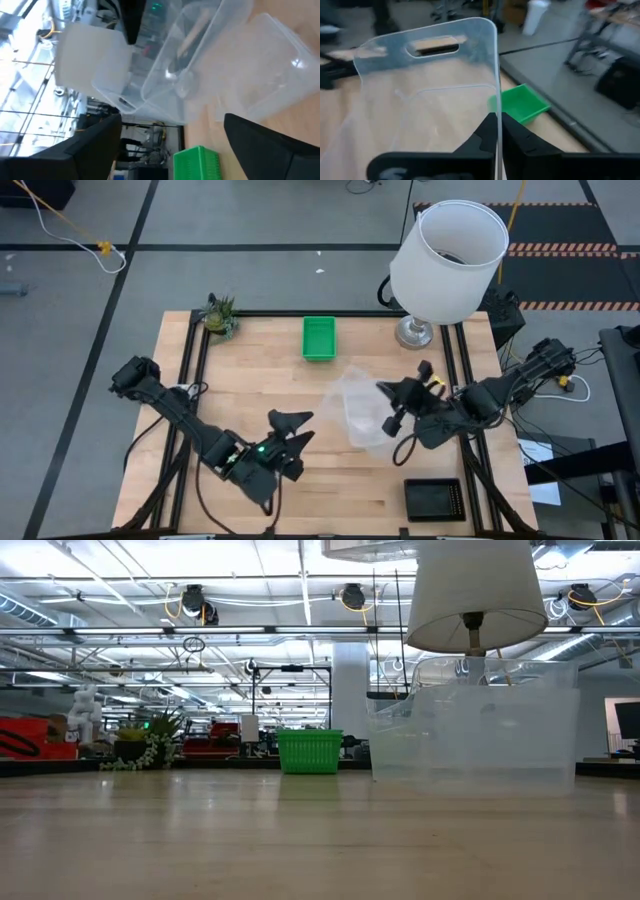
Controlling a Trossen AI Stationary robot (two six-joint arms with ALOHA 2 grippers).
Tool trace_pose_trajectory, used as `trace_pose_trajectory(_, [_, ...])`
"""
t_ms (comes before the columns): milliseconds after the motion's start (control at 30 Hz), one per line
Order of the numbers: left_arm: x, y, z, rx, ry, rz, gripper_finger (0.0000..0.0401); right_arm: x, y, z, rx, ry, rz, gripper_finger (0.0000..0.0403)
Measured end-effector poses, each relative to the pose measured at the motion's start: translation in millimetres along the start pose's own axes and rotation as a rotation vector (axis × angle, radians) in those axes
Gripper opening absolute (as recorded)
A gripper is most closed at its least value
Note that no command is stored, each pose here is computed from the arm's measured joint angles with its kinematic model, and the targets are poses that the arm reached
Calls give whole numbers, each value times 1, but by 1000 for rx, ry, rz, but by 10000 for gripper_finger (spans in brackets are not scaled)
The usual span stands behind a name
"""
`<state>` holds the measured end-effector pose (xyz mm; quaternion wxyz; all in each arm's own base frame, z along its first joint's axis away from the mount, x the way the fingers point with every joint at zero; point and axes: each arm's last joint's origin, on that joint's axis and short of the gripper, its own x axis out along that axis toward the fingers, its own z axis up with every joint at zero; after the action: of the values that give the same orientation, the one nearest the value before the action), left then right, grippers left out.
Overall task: Stack baskets by color
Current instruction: Stack the top transparent bin on top of the bottom transparent bins
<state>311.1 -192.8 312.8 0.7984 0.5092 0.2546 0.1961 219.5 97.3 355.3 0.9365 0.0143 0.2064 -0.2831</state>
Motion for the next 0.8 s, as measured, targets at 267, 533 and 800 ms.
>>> trace_pose_trajectory(267, [-3,25,22,-317,-233,-19,334,-1,-3,-14,107,-166,-104,2])
trace_pose_trajectory(533, [47,14,25,-446,-402,-191,278,19,8,-25,160,-359,-121,1])
trace_pose_trajectory(800, [84,-16,25,-336,-301,-85,290,31,-12,-53,270,-541,-170,1])
